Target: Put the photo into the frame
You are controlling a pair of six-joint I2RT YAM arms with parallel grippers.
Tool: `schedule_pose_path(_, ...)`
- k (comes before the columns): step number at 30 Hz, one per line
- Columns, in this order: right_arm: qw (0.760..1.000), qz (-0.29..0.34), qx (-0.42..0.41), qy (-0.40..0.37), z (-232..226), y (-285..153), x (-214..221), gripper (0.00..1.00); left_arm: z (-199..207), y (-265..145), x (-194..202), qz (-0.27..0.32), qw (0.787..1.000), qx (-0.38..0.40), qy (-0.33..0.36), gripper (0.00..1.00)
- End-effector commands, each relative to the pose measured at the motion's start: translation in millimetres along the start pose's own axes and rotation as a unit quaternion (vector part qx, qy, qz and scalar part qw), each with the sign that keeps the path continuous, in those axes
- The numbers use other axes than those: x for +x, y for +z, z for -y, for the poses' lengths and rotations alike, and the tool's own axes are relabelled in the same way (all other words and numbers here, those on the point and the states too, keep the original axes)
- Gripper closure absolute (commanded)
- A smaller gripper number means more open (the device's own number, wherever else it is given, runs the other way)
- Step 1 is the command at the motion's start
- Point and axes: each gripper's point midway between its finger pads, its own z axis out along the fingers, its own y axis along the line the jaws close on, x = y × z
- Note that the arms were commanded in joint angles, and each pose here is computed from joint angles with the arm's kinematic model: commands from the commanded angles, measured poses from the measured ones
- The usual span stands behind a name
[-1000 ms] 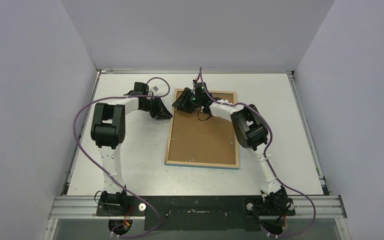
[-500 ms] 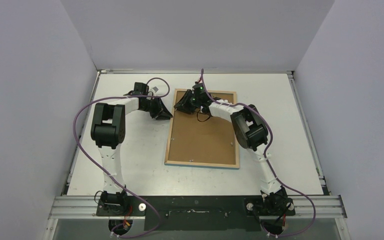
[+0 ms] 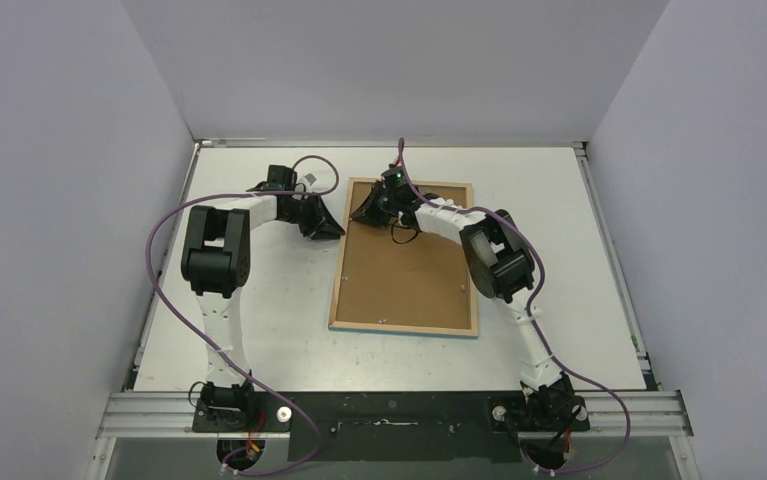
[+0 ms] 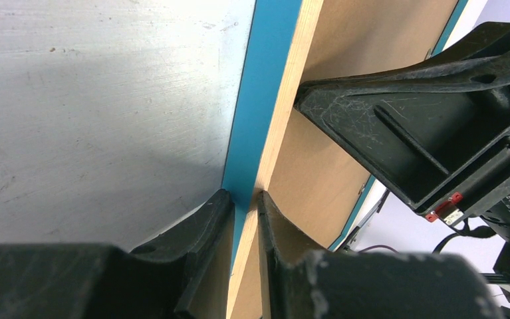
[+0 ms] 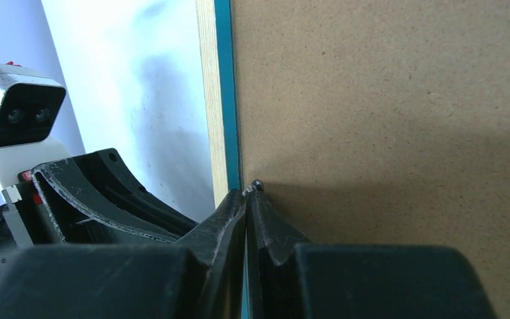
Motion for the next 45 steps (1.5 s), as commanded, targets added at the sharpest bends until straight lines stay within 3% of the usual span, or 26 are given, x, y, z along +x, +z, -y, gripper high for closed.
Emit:
schedule_pose_path(1,0.986,-0.066,0.148,-0.030,78,0,51,0.96,-44,16,33,-0.046,0.996,-0.064,-0.034,0.83)
schedule_pose_path(10,0.966,-0.073,0.241,-0.054,111,-8,63,1.00,-39,19,46,-0.055,0.996,-0.044,-0.045,0.84)
schedule_pose_path(16,0.944,-0.065,0.298,-0.128,115,-24,57,1.00,-35,22,55,-0.058,0.996,-0.037,-0.049,0.84)
schedule_pose_path(22,0.917,-0.012,0.336,-0.215,97,-66,19,0.98,-24,26,72,-0.056,0.997,-0.020,-0.054,0.85)
schedule_pose_path(32,0.933,0.008,0.304,-0.194,64,-115,-2,0.87,7,37,105,-0.012,0.998,0.030,-0.061,0.85)
schedule_pose_path(36,0.943,0.011,0.285,-0.173,57,-120,-4,0.78,8,40,109,0.005,0.994,0.070,-0.086,0.84)
schedule_pose_path(41,0.956,0.027,0.260,-0.137,48,-121,-6,0.76,12,44,108,0.014,0.989,0.106,-0.099,0.84)
schedule_pose_path(45,0.971,-0.009,0.214,-0.105,39,-113,15,0.74,10,43,106,0.019,0.991,0.095,-0.092,0.83)
